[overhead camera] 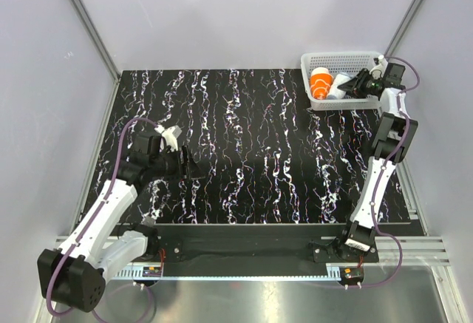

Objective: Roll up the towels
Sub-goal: Place the rolled towel into the container

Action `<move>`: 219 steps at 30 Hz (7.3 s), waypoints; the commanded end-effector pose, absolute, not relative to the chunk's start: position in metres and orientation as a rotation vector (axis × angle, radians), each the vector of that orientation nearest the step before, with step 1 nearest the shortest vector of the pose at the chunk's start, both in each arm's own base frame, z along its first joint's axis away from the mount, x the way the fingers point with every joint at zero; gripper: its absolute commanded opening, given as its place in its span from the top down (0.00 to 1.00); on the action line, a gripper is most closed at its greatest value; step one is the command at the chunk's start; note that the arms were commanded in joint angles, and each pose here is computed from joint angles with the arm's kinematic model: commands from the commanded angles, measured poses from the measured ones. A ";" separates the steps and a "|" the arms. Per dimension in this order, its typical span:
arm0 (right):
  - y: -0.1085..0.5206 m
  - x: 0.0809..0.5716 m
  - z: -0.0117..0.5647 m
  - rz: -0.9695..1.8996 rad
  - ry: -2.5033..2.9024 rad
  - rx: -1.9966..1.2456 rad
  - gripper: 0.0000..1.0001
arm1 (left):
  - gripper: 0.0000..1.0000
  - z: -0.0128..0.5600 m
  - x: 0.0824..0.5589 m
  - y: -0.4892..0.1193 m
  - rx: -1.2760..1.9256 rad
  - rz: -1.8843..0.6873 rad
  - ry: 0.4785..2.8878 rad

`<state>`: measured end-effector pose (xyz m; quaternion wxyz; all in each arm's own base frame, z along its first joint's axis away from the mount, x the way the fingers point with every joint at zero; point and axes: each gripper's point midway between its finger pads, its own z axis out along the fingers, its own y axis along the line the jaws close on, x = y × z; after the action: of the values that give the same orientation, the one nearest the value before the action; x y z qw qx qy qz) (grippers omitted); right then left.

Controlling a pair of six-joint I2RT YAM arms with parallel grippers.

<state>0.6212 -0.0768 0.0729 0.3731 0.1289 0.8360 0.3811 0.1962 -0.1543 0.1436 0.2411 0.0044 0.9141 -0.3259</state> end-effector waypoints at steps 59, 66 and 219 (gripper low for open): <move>-0.052 0.593 0.209 0.731 2.043 0.296 0.00 | 0.39 0.158 0.200 -0.156 0.051 -0.900 2.428; -0.022 0.566 0.232 0.729 2.028 0.242 0.00 | 0.39 0.162 0.199 -0.156 0.060 -0.902 2.413; -0.018 0.285 0.276 0.066 1.831 0.638 0.00 | 0.01 0.121 0.364 0.014 -0.014 0.034 1.625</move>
<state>0.2747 0.0024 0.2773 0.5445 0.2402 0.8002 0.0738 0.3546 0.0121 0.0921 0.6463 -0.0127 0.7630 0.0036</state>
